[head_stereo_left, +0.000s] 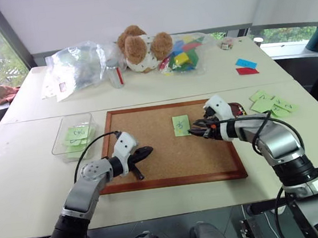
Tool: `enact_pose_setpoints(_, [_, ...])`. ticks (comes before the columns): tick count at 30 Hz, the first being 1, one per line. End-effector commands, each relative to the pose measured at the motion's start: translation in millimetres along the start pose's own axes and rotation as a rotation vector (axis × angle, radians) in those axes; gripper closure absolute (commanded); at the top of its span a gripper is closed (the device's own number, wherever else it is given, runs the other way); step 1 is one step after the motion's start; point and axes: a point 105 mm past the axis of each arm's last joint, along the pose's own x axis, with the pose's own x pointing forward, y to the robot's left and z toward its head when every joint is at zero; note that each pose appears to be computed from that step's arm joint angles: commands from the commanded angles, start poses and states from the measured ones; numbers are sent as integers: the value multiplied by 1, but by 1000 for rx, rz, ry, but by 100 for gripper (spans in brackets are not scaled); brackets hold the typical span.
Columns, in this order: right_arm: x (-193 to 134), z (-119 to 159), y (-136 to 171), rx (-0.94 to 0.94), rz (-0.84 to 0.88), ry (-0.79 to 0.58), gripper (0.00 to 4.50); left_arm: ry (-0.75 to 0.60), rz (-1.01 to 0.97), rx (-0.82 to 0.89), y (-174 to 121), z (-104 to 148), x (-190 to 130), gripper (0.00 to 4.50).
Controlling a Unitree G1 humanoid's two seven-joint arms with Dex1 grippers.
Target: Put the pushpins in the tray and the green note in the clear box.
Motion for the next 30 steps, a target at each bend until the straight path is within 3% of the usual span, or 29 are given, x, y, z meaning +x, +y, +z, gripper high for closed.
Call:
enact_pose_setpoints(1, [1, 12, 4, -40, 7, -37, 297, 103, 7, -49, -2, -28, -4, 450])
enact_pose_setpoints(11, [8, 7, 8, -35, 25, -25, 297, 101, 13, -48, -2, -28, -5, 450])
enact_pose_setpoints(15, [10, 5, 6, -24, 23, -19, 438, 101, 14, -47, -2, -28, -5, 450])
enact_pose_setpoints(16, [11, 4, 6, -24, 22, -18, 448, 101, 14, -47, -2, -28, -5, 450])
enact_pose_setpoints(23, [12, 5, 6, -21, 25, -18, 448, 100, 16, -49, -2, -28, -6, 450])
enact_pose_setpoints(30, [-9, 41, 2, -49, 18, -113, 448, 105, 16, -52, -2, -29, -6, 450])
